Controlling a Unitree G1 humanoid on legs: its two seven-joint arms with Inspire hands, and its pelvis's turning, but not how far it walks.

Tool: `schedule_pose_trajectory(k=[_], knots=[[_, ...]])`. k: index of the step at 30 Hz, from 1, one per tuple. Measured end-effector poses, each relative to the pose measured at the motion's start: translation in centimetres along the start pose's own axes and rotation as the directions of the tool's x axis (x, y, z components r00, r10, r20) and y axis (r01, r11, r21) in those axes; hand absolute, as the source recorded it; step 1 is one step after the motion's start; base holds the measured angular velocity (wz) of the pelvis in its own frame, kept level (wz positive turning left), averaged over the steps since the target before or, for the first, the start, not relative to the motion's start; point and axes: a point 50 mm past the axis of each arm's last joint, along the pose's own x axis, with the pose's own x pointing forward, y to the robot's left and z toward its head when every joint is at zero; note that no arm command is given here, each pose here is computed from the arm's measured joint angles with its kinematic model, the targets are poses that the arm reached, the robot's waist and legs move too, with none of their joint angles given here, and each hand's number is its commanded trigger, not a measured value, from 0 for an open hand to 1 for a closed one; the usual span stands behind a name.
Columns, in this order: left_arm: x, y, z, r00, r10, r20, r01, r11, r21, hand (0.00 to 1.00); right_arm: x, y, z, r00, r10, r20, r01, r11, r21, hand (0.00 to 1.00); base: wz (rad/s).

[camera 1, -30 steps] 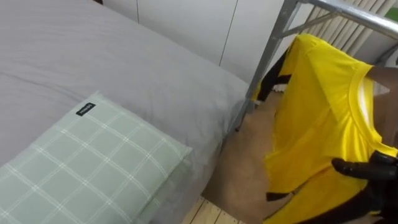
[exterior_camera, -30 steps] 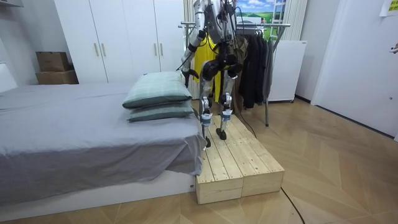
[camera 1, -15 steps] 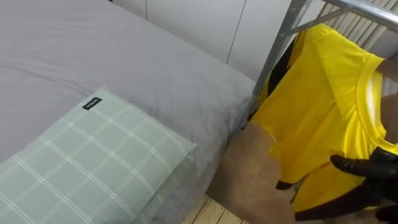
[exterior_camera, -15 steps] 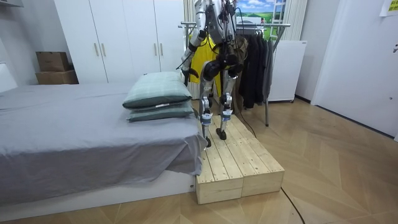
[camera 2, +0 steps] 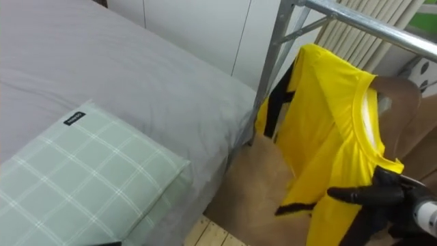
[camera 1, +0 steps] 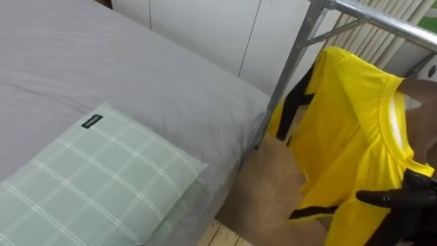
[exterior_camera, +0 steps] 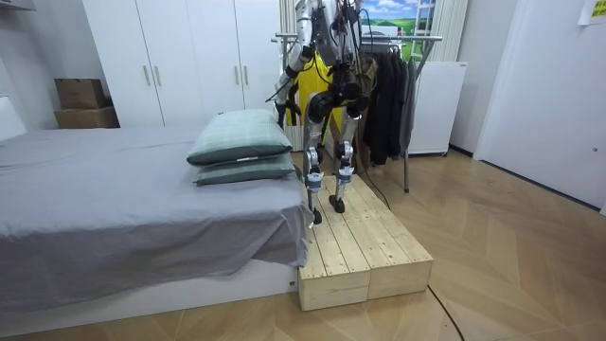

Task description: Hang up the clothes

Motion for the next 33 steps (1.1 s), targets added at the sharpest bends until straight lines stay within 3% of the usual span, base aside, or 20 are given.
schedule_pose_trajectory(k=[10, 14, 24, 33], knots=[[-0.1, -0.1, -0.2, 1.000, -0.002, -0.015, 0.002, 1.000, 0.025, 0.00, -0.3, -0.3, -1.0, 1.000, -0.007, -0.028, 0.007, 1.000, -0.001, 0.00, -0.02], [-0.3, -0.1, -0.4, 1.000, 0.002, -0.017, -0.001, 1.000, 0.024, 0.00, -0.3, -0.4, -1.0, 0.998, -0.025, -0.059, 0.021, 0.998, -0.063, 0.00, -0.10], [-1.0, 0.0, -1.7, 0.999, 0.021, -0.040, -0.021, 1.000, -0.002, 0.00, -0.2, -0.5, 0.2, 0.978, -0.174, -0.113, 0.108, 0.893, -0.437, 0.00, -0.10], [-1.4, -0.1, -1.6, 1.000, 0.026, -0.018, -0.026, 1.000, 0.005, 0.00, -0.3, 0.1, 1.2, 0.974, -0.225, -0.032, 0.155, 0.763, -0.628, 0.00, -0.08]])
